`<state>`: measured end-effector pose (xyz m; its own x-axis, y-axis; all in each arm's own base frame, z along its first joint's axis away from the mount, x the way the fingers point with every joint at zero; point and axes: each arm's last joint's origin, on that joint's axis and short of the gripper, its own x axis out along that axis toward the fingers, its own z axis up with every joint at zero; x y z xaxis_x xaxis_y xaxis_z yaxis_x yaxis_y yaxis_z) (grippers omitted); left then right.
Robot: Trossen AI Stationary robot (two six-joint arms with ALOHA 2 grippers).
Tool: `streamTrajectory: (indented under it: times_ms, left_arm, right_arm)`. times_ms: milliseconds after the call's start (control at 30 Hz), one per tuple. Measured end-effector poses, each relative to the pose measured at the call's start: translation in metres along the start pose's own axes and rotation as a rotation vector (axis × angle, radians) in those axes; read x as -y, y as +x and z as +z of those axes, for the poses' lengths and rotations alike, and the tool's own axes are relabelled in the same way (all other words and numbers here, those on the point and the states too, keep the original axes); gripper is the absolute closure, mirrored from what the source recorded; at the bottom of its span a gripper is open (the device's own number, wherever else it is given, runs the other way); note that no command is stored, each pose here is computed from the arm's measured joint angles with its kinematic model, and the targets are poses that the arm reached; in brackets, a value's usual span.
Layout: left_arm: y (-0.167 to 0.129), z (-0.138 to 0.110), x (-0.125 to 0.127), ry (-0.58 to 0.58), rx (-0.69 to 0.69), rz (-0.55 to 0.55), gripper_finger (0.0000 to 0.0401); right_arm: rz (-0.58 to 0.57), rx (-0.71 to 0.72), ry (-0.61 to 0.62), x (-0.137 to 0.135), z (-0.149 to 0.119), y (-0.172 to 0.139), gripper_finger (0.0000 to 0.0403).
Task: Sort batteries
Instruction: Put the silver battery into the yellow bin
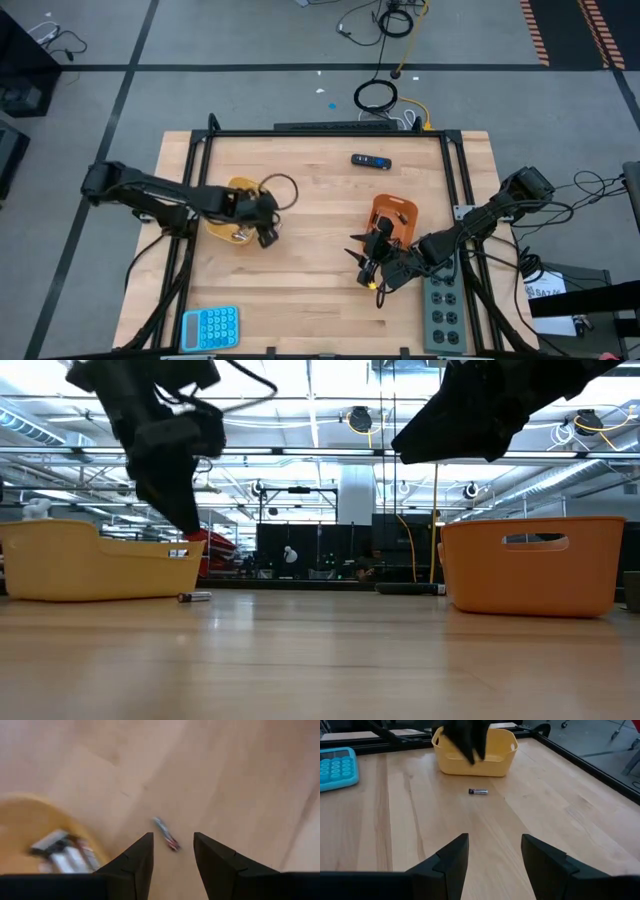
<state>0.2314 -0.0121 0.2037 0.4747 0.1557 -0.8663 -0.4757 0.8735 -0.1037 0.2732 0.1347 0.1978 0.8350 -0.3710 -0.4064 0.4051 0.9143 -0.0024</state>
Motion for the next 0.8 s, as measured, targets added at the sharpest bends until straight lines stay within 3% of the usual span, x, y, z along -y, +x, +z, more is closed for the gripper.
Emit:
streamTrajectory:
  times_ms: [100,367,800]
  left_arm:
    - [0.018,-0.006,0.013,0.028,-0.076,-0.043,0.0251]
    - [0.052,-0.014,0.035,0.189,-0.205,-0.016,0.0251]
    - [0.073,-0.005,0.023,0.152,-0.189,0.097,0.0251]
  right_arm:
    - [-0.002,0.002,-0.003,0.0,0.001,0.001,0.0229]
    - [-0.008,0.003,-0.034,0.003,0.002,0.003,0.0229]
    - [0.002,-0.006,-0.096,0.005,0.004,0.007,0.0229]
